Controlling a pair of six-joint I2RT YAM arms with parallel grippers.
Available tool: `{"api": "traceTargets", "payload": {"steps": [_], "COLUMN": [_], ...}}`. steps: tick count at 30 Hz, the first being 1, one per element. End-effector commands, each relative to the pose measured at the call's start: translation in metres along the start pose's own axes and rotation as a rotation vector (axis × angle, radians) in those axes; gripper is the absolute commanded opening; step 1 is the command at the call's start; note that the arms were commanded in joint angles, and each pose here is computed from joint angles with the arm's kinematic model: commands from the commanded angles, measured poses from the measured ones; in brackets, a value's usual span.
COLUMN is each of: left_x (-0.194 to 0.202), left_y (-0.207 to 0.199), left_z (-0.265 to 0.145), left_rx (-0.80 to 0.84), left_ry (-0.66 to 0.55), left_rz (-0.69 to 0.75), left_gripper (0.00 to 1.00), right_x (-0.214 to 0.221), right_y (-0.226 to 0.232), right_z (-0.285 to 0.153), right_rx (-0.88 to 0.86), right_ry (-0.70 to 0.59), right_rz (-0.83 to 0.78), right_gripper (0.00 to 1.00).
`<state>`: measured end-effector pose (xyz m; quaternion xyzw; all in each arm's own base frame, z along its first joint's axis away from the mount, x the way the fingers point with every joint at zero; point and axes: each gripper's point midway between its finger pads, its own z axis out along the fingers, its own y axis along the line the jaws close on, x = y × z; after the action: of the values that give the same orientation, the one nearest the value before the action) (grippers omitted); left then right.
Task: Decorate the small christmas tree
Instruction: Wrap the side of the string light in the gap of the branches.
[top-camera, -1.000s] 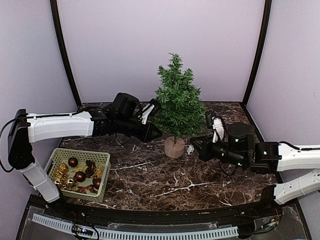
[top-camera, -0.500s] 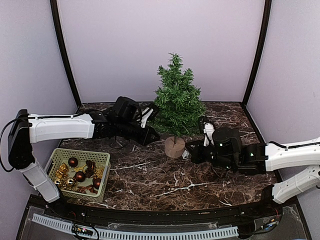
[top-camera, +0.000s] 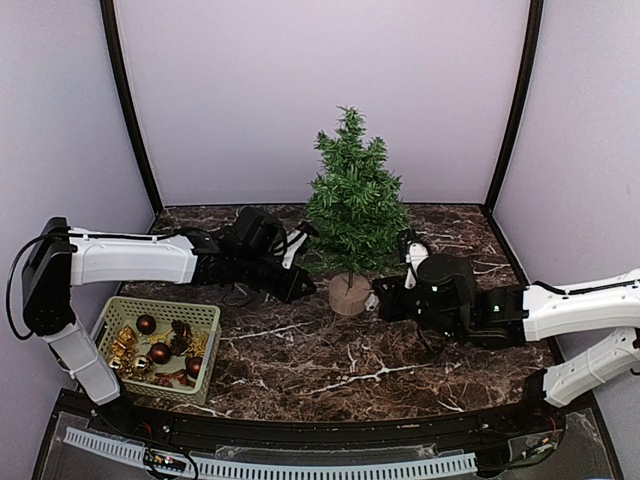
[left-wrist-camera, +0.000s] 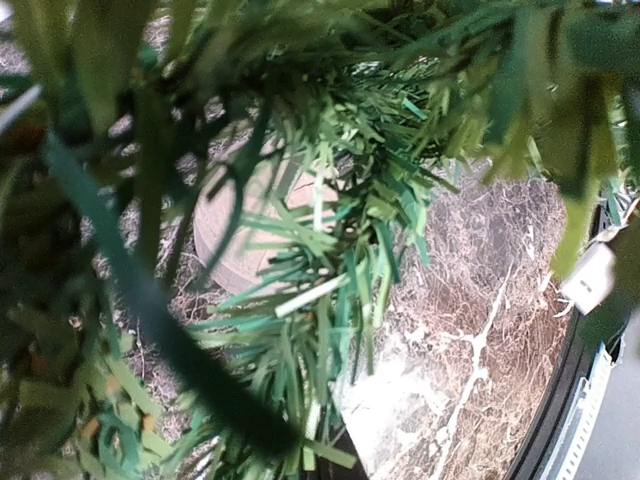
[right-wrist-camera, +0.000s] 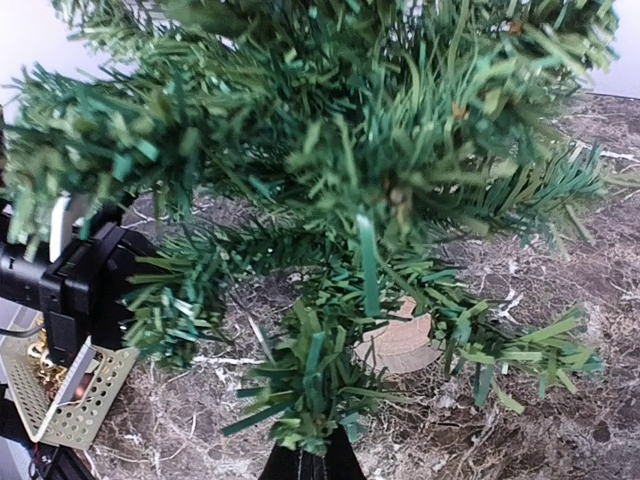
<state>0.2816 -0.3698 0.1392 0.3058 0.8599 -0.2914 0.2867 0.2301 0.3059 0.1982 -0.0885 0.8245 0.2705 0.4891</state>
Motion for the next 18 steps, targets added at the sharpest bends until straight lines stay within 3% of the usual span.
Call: {"api": "traceTargets", "payload": {"steps": [1, 8, 18], "left_x": [0.007, 0.014, 0.013], "left_y": [0.009, 0.015, 0.021], "left_z": [0.002, 0.003, -0.006], "left_rx": [-0.040, -0.066, -0.074], "left_ry": [0.011, 0.017, -0.036], "left_rz": [-0.010, -0.023, -0.041], "left_gripper": [0.00, 0.00, 0.00], "right_x": [-0.003, -0.005, -0.012], "right_y": [-0.003, 0.000, -0.011], "right_z": [0.008, 0.010, -0.015], "right_rx": [0.019, 0.008, -0.031], "right_ry": [-0.036, -0.053, -0.111], "right_rz": [0.007, -0.004, 0.036], "right_gripper": [0.00, 0.02, 0.48]}}
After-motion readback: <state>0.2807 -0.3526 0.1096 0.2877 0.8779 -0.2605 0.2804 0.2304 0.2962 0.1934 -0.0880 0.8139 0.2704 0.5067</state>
